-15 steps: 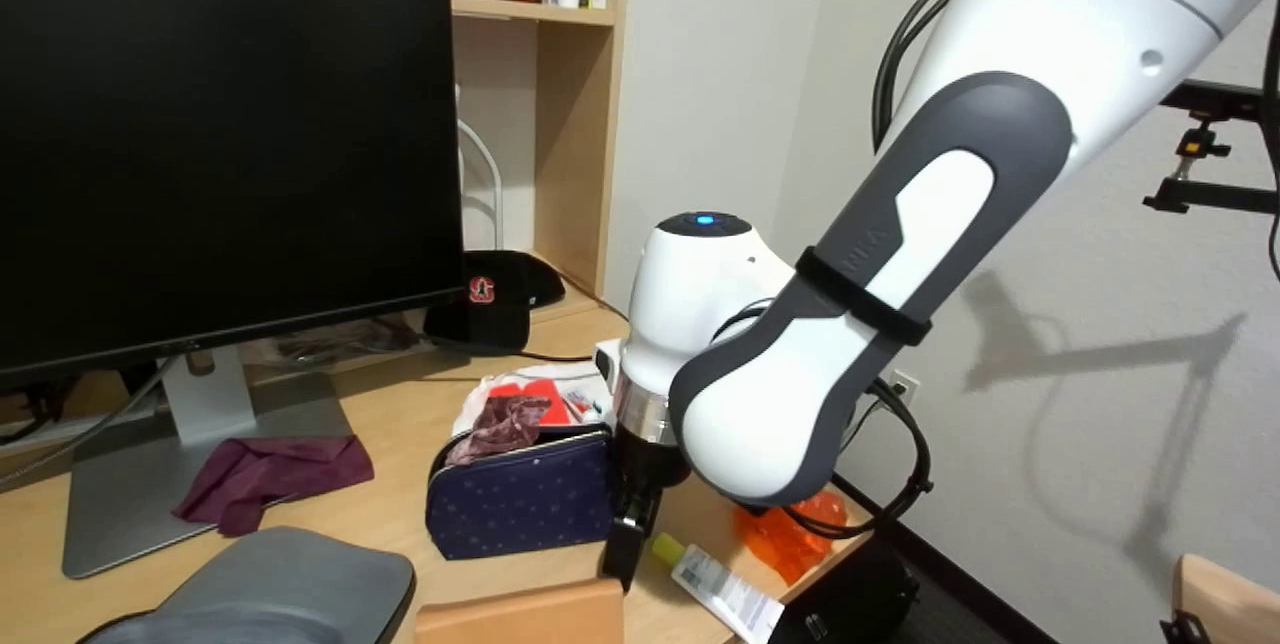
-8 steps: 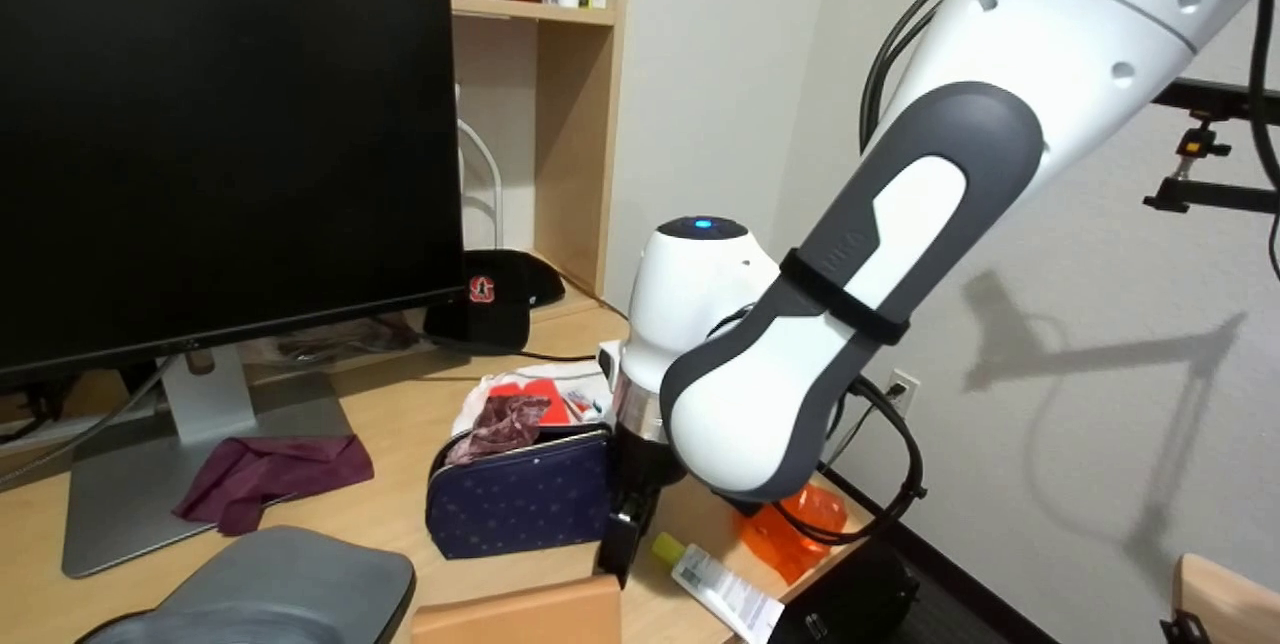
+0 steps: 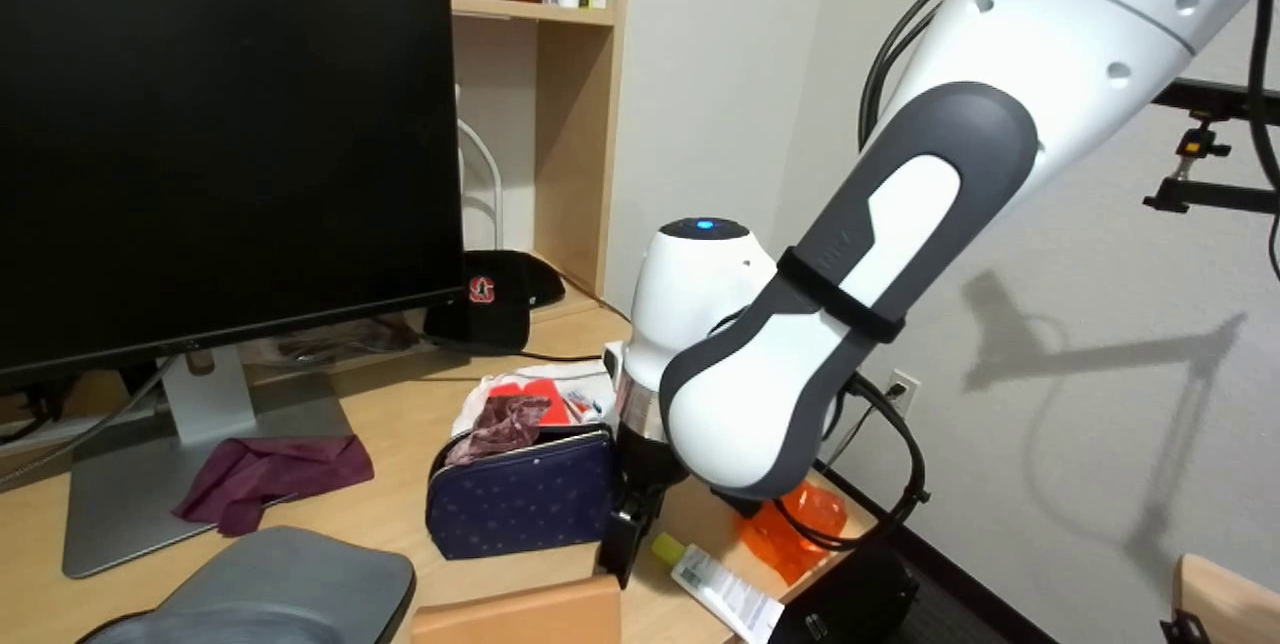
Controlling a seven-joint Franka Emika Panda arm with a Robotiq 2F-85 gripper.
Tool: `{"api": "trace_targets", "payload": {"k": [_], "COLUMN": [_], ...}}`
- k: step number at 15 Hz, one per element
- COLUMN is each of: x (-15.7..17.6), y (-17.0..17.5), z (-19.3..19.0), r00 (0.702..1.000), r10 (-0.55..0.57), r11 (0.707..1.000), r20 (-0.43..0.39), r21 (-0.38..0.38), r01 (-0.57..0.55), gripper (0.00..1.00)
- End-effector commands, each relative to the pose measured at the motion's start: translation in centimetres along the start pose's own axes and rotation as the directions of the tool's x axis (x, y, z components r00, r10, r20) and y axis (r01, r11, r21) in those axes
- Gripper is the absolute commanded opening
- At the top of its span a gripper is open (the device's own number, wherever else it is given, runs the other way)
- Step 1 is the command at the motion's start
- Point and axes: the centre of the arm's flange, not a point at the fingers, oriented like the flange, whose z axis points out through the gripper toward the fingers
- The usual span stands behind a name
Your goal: Move the bottle to the right edge of the desk
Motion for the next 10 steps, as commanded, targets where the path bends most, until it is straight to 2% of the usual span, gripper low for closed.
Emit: {"api": "trace_targets", "payload": {"k": [1, 2, 10], "x": [-1.1, -1.5, -2.7], "y": [0.0, 0.2, 0.7], "z": [-0.7, -0.7, -1.7], "r00": [0.997, 0.994, 0.971], "r10": [0.078, 0.105, 0.223], "r11": [0.997, 0.994, 0.974], "r20": [0.023, 0.032, 0.085], "r21": [0.022, 0.020, 0.006], "r01": [-0.078, -0.106, -0.225], "gripper": [0.75, 0.74, 0.20]}}
